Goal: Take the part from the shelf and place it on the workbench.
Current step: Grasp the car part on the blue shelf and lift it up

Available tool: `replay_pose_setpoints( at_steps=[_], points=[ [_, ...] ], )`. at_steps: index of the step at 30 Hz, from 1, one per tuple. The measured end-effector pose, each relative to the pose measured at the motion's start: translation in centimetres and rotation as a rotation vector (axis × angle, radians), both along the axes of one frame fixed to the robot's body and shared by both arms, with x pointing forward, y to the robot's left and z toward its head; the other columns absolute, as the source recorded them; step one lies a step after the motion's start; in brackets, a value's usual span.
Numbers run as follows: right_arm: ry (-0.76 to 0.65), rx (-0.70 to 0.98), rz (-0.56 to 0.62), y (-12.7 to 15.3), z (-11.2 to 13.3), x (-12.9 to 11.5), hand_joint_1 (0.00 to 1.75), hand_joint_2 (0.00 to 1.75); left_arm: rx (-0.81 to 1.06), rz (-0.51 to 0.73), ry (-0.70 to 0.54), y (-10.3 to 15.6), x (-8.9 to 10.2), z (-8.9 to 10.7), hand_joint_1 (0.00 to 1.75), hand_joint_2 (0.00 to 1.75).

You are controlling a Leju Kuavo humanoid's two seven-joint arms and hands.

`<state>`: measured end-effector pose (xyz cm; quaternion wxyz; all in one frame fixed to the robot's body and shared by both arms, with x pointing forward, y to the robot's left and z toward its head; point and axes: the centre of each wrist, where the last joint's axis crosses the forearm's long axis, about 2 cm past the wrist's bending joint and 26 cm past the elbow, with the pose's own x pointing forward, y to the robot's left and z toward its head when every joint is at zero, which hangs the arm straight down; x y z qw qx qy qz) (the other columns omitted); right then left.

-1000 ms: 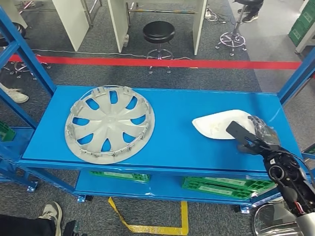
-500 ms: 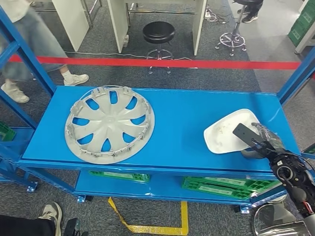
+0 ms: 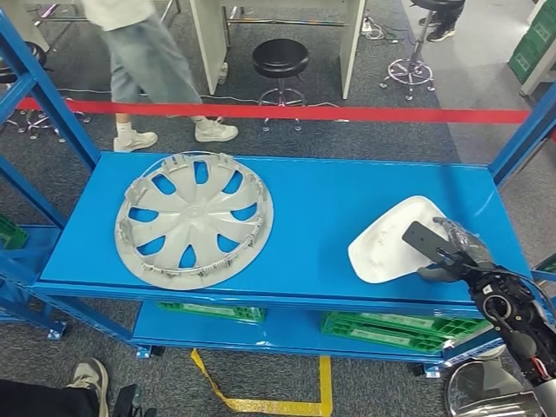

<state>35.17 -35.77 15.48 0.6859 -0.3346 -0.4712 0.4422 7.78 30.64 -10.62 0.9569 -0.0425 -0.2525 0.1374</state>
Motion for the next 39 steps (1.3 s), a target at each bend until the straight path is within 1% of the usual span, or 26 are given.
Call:
replay_pose_setpoints(
  at_steps=[23,33,39],
  points=[
    [-0.052,-0.114,0.143,3.3,2.2,0.7,0.00,1.75,-0.005,0.008,-0.024,-0.1,0.0,0.0,0.00,0.00],
    [-0.067,-0.140,0.181,4.3,2.5,0.8,0.00,1.75,-0.008,0.017,-0.027,-0.1,-0.1,0.0,0.00,0.00],
    [-0.124,-0.138,0.189,5.2,3.8,0.6,0.00,1.75,-0.007,0.020,-0.027,-0.1,-0.3,0.0,0.00,0.00]
  ],
)
